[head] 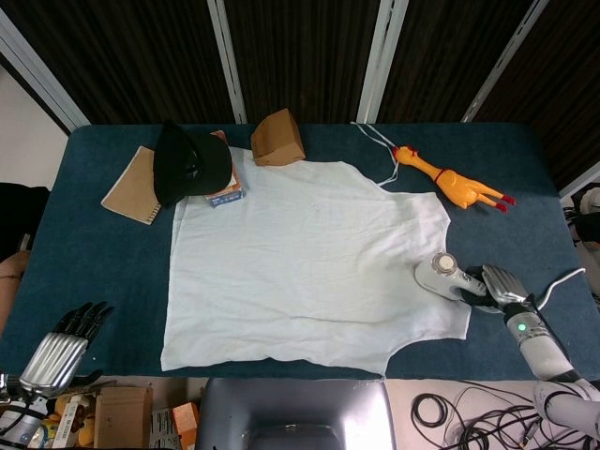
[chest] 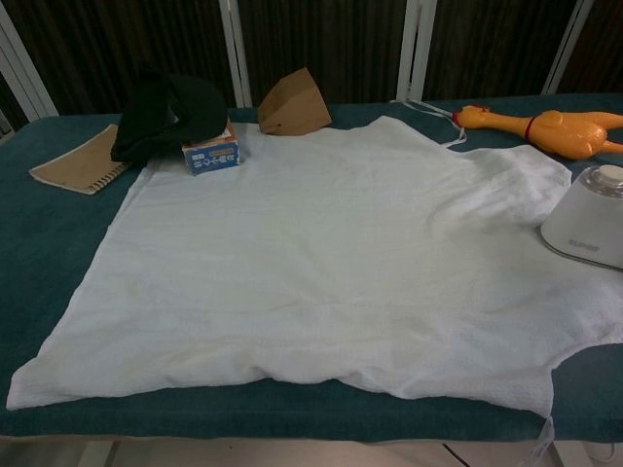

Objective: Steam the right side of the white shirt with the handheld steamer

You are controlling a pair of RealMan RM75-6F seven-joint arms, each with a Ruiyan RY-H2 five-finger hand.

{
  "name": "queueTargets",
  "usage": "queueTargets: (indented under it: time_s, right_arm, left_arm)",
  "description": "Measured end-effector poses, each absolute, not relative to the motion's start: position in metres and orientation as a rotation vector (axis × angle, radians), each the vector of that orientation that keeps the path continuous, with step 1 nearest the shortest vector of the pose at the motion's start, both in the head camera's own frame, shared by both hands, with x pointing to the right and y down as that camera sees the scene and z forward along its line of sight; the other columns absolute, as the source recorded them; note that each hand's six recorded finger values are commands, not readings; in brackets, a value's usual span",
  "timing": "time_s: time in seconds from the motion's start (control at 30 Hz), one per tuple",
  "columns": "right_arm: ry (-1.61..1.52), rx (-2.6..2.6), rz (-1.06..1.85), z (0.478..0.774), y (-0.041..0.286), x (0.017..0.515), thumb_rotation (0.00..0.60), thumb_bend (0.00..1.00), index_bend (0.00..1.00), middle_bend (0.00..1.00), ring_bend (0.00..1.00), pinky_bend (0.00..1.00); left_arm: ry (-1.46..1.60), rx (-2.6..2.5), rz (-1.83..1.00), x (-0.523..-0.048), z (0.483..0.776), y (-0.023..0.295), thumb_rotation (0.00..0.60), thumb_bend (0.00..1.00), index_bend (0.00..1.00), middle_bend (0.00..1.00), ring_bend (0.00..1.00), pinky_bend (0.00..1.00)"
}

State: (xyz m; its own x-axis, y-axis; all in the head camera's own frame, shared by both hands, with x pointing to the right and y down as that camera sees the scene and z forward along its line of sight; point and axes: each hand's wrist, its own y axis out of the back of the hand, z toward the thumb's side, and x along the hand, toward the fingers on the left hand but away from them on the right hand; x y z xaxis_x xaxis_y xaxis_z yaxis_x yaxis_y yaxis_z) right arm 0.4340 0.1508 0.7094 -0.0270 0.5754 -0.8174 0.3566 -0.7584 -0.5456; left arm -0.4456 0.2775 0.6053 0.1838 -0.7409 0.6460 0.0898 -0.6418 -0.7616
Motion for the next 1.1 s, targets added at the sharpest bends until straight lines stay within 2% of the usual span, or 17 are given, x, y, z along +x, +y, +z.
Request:
queueTargets:
  time_s: [0.1,0.2,0.3,0.53,0.87,1.1]
  right_arm:
    - [-1.059,-2.059,1.829,0.706,0.144,0.43,0.6,0.66,0.97,0.89,0.92,0.98]
    - [-1.135,-2.06,1.745,0.7,0.135,0.424,0.6,0.71,1.0,0.93,0.96,1.0]
    - [-1.214,-2.065,1.644,0.691,0.123,0.416,0.6,0.75,1.0,0.94,0.97,1.0]
    - [-1.259,-2.079,1.503,0.677,0.097,0.388,0.6,0.76,1.0,0.94,0.97,1.0]
    - [-1.137,-2.065,1.594,0.716,0.073,0.348,0.6,0.77,1.0,0.94,0.97,1.0]
    - [-1.036,-2.04,1.635,0.726,0.083,0.34,0.6,0.77,1.0,0.94,0.97,1.0]
  left_arm:
    - [0.618,-1.771,-1.537,-0.446,0.605,0.277,0.6,0.09,0.06,0.04,0.0,0.14]
    - [0.623,-1.767,-1.539,-0.447,0.604,0.276,0.6,0.09,0.06,0.04,0.0,0.14]
    - [0.631,-1.76,-1.538,-0.448,0.603,0.275,0.6,0.09,0.06,0.04,0.0,0.14]
    - [0.636,-1.758,-1.543,-0.449,0.604,0.274,0.6,0.09,0.06,0.04,0.0,0.14]
    - [0.649,-1.747,-1.557,-0.455,0.605,0.272,0.6,0.09,0.06,0.04,0.0,0.14]
    - [0.662,-1.742,-1.563,-0.459,0.605,0.271,0.6,0.09,0.06,0.04,0.0,0.14]
